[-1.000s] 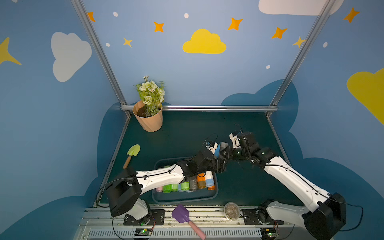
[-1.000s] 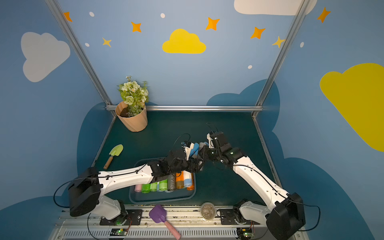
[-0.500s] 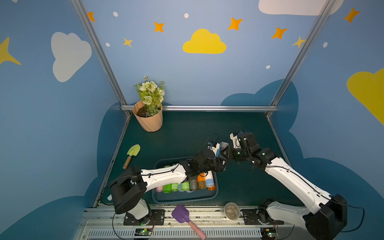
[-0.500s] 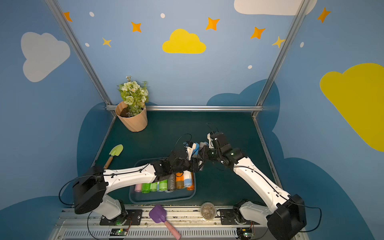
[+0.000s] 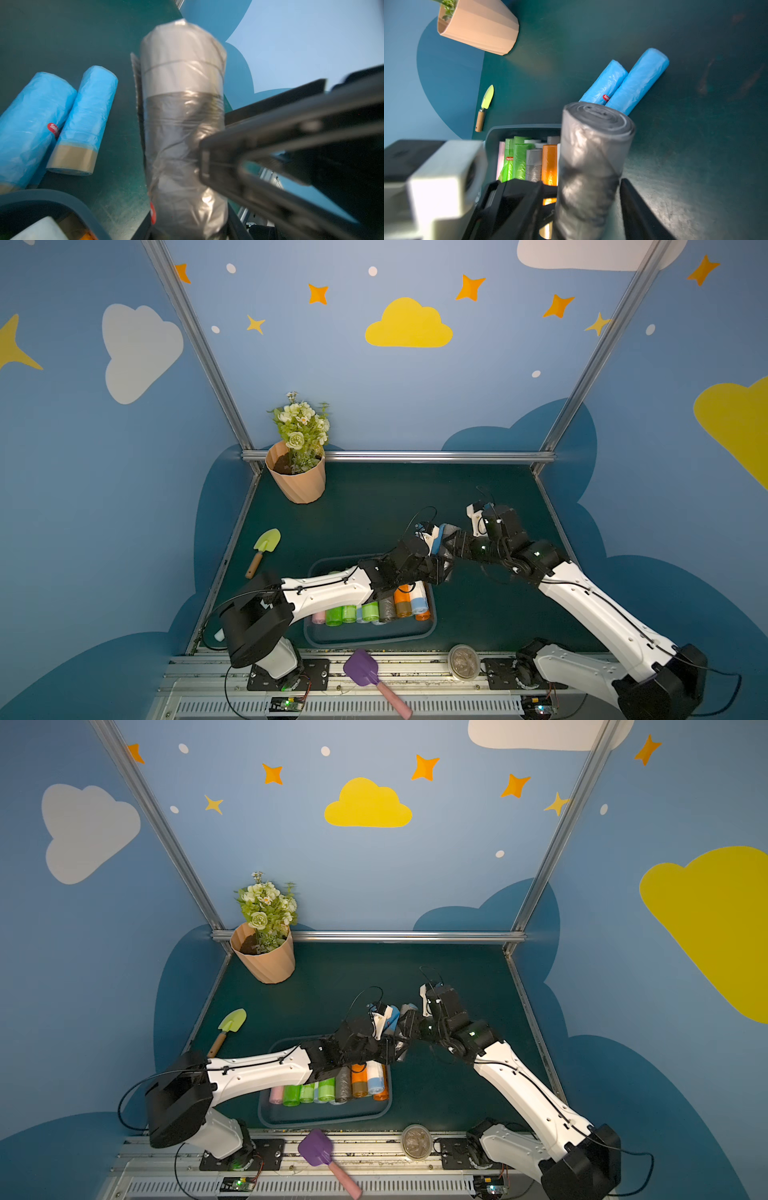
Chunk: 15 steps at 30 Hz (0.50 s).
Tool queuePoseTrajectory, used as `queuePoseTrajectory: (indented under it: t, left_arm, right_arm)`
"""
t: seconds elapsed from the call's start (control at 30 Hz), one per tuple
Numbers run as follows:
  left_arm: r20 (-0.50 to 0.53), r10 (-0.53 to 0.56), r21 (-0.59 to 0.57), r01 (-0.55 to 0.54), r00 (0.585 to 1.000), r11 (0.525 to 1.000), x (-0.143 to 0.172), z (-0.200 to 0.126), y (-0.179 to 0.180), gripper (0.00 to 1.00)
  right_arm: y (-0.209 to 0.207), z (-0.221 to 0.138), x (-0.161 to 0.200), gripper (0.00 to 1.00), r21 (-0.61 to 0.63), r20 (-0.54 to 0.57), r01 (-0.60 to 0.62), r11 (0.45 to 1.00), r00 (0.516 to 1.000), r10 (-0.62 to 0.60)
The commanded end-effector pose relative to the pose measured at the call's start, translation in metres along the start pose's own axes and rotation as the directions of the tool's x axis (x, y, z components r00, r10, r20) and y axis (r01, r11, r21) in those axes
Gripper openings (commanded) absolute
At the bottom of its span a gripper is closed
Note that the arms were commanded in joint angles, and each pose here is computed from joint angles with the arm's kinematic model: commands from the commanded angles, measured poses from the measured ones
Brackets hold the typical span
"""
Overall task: Put the roll of trash bags into the storage box
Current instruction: Pick up the roll of trash bags from the center of the board.
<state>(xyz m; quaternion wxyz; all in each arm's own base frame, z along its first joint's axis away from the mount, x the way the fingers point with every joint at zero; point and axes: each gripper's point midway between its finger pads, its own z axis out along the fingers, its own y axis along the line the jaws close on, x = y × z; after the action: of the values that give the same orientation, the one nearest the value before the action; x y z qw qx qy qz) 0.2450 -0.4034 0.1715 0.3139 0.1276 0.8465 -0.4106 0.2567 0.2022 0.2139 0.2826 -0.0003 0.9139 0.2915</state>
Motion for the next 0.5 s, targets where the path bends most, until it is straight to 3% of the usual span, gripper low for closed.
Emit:
queuePoseTrajectory:
  t: [0.0, 0.17, 0.3, 0.47]
  left_arm:
    - [0.017, 0.011, 0.000, -0.011, 1.000, 1.000, -0.011, -0.008, -0.001, 0.43]
    - [0.011, 0.028, -0.030, -0.028, 1.000, 0.999, -0.012, -0.018, 0.004, 0.43]
    - [0.026, 0.023, -0.066, -0.021, 0.999, 0.998, -0.015, -0.030, 0.014, 0.43]
    - [0.032, 0.007, -0.145, -0.003, 0.999, 0.989, -0.016, -0.056, 0.033, 0.43]
  right_arm:
    - [-0.004, -0.008, 0.002, 0.69, 0.013, 0.009, 0.007, 1.000, 1.000, -0.007]
    - [-0.005, -0.014, 0.005, 0.81, 0.005, 0.019, 0.017, 1.000, 1.000, -0.017]
    - [-0.001, -0.016, 0.009, 0.83, -0.025, 0.010, 0.037, 0.999, 0.999, -0.037]
    - [0.023, -0.015, 0.019, 0.85, -0.155, -0.035, 0.094, 0.983, 0.994, -0.100]
